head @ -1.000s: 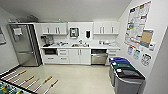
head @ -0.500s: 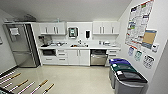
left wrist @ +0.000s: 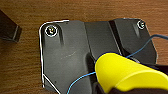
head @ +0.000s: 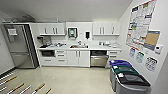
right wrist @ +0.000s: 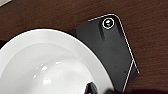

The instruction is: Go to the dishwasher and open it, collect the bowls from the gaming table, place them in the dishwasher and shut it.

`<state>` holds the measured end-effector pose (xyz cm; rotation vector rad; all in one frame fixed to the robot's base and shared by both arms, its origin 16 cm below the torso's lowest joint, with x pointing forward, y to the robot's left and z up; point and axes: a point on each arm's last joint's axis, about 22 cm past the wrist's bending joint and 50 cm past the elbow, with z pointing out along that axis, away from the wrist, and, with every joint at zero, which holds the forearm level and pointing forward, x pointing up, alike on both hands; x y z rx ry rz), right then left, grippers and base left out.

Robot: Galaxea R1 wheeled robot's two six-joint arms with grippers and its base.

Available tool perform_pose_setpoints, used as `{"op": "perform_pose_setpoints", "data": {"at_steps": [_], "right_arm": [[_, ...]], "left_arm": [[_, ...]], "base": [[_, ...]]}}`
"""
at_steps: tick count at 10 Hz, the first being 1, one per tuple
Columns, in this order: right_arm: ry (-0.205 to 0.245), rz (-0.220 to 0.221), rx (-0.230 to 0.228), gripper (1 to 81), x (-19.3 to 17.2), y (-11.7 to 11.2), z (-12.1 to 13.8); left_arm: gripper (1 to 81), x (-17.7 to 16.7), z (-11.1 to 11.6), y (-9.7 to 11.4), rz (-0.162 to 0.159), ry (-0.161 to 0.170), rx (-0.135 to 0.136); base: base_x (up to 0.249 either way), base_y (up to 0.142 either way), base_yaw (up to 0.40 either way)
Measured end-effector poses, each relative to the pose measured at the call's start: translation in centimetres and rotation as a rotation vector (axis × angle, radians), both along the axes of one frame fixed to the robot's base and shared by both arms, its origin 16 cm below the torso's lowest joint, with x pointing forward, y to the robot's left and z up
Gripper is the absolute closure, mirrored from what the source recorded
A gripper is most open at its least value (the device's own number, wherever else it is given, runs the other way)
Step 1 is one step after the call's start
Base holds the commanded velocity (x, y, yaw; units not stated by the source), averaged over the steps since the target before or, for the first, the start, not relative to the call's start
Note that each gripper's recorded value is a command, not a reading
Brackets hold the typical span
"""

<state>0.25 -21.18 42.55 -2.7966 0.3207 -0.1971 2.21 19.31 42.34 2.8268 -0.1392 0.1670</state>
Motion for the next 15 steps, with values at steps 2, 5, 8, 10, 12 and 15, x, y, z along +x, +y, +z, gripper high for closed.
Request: {"op": "perform_pose_setpoints", "data": {"at_steps": [2, 5, 8, 10, 12, 15], "right_arm": [[0.000, 0.000, -0.003, 81.1, 0.02, -0.21, -0.01], [0.000, 0.000, -0.004, 81.1, 0.01, -0.27, -0.03], [0.000, 0.001, -0.003, 81.1, 0.02, -0.10, -0.02], [-0.001, 0.001, -0.006, 81.1, 0.00, -0.34, -0.04], [-0.003, 0.002, -0.003, 81.1, 0.25, -0.09, -0.02], [-0.004, 0.002, 0.002, 81.1, 0.26, 0.30, 0.00]], "left_arm": [[81.1, 0.03, 0.01, -0.13, 0.000, -0.001, -0.002], [81.1, -0.02, 0.01, -0.22, 0.000, 0.000, -0.003], [81.1, 0.04, 0.01, -0.06, 0.000, -0.001, -0.001], [81.1, 0.01, 0.02, -0.22, 0.000, 0.000, -0.003], [81.1, 0.04, 0.01, -0.03, 0.000, -0.001, -0.001], [81.1, 0.31, 0.03, -0.01, 0.000, -0.004, -0.001]], "base": [[0.184, 0.000, 0.000], [0.185, 0.000, 0.000], [0.190, 0.000, 0.000], [0.190, 0.000, 0.000], [0.190, -0.062, 0.000], [0.190, -0.068, 0.000]]}}
